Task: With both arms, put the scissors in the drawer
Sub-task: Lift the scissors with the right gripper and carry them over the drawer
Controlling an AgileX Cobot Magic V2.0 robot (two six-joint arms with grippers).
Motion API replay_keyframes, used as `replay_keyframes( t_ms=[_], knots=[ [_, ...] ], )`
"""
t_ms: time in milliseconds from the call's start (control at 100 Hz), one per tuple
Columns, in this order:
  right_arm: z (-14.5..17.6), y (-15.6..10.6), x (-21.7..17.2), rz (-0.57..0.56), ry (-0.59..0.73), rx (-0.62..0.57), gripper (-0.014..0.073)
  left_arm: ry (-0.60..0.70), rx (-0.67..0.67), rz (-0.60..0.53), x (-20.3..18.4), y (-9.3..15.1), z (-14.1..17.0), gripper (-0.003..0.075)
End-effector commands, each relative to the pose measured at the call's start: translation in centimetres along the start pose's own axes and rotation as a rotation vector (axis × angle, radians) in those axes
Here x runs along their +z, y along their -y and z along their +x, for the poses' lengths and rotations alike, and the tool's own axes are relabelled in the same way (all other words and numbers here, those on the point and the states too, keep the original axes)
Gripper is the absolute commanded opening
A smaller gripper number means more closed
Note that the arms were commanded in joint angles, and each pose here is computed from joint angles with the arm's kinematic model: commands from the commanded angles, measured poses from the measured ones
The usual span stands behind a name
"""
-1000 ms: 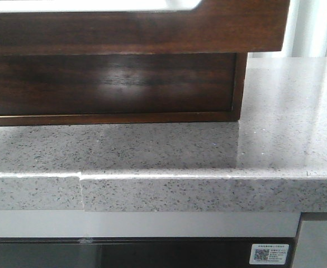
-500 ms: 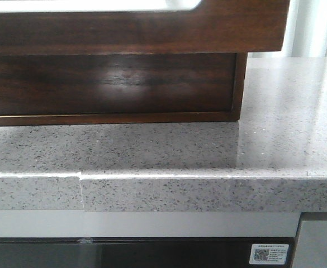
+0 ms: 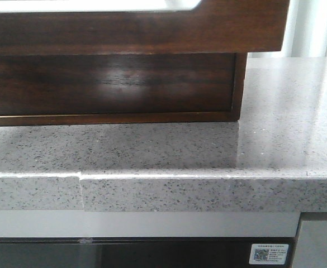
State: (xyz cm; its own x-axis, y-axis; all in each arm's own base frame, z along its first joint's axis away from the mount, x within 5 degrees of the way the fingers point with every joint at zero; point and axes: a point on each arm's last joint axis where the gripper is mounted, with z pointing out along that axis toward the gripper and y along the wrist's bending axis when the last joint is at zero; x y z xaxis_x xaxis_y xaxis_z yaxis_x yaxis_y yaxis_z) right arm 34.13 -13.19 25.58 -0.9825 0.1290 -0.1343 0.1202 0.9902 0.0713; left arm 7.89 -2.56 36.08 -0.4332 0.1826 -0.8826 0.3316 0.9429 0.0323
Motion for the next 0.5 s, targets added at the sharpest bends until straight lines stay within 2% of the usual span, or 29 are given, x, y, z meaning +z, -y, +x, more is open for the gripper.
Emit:
replay_keyframes(
  t_ms=[0,120,280,390,490],
  knots=[
    [0.2,-0.5,-4.3,0.026,0.113,-0.023,0.0039,0.096,-0.012,-0.006,-0.5,0.0,-1.4,0.0367],
    [0.9,-1.2,-7.8,0.04,0.204,-0.032,0.0039,0.096,-0.012,-0.006,-0.5,0.0,-1.4,0.0367],
    [2.6,-2.9,-14.1,0.039,0.397,-0.077,0.0039,0.096,-0.012,-0.006,-0.5,0.0,-1.4,0.0367],
    [4.3,-4.9,-18.7,0.035,0.55,-0.151,0.0039,0.096,-0.012,-0.006,-0.5,0.0,-1.4,0.0367],
    [6.4,-7.6,-22.9,0.014,0.701,-0.268,0.0039,0.096,-0.012,-0.006,-0.5,0.0,-1.4,0.0367]
  ],
)
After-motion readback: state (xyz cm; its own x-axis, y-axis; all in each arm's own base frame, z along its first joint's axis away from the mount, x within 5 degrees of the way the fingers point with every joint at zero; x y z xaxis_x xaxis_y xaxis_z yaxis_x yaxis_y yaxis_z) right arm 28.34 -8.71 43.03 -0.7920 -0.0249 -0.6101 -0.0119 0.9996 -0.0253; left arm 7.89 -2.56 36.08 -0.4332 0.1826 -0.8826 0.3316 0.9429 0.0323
